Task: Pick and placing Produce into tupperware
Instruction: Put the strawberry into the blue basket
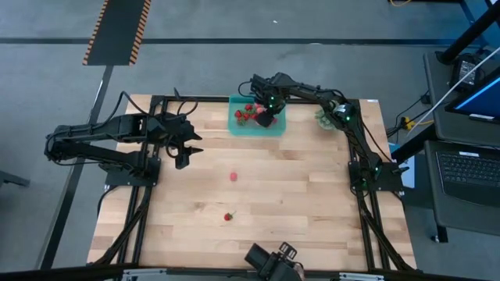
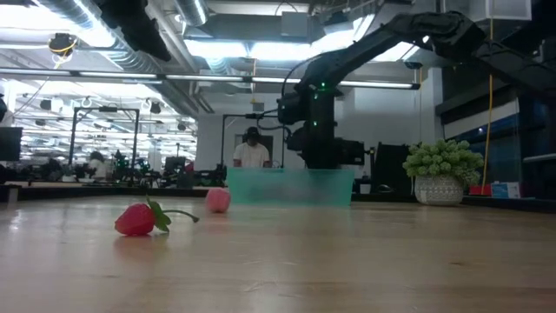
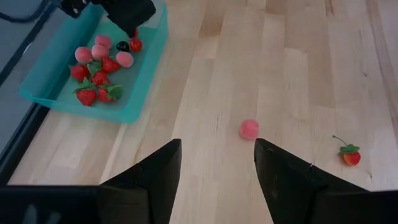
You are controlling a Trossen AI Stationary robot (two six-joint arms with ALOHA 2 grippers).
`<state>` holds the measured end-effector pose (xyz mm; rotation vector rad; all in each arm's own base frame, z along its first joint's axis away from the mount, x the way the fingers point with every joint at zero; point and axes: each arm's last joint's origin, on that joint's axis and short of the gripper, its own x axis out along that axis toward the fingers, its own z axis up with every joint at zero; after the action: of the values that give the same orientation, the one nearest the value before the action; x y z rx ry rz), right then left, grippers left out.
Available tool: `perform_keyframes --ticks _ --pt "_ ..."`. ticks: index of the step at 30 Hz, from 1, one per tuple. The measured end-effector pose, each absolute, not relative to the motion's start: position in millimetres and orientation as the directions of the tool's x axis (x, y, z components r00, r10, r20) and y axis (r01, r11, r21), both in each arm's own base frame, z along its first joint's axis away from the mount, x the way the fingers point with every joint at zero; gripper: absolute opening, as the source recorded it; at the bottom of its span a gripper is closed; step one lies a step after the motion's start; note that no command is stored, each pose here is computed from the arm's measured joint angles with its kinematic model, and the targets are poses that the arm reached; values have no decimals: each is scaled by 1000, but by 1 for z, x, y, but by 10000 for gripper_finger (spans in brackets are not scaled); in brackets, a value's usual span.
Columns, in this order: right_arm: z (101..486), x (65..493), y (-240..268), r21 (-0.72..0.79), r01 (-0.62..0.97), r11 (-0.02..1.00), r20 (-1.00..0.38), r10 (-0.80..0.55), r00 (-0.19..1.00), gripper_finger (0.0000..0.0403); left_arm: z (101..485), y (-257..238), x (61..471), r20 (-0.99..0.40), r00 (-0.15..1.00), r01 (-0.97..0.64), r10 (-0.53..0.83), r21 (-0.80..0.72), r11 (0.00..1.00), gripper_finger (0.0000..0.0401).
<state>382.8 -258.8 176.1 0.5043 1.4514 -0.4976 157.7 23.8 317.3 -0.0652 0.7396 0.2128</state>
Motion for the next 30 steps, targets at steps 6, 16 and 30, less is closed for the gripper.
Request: perform_keyframes --ticks 6,16,30 --pt "218 390 -260 36 652 757 -992 -54 117 221 317 24 158 -675 718 -215 169 16 976 195" --pt "285 387 -219 85 722 687 -987 -41 156 199 316 24 156 -688 706 -233 167 -4 972 195" --pt "340 396 -90 91 434 896 -979 1 202 170 315 23 156 -695 702 -232 159 -12 973 195"
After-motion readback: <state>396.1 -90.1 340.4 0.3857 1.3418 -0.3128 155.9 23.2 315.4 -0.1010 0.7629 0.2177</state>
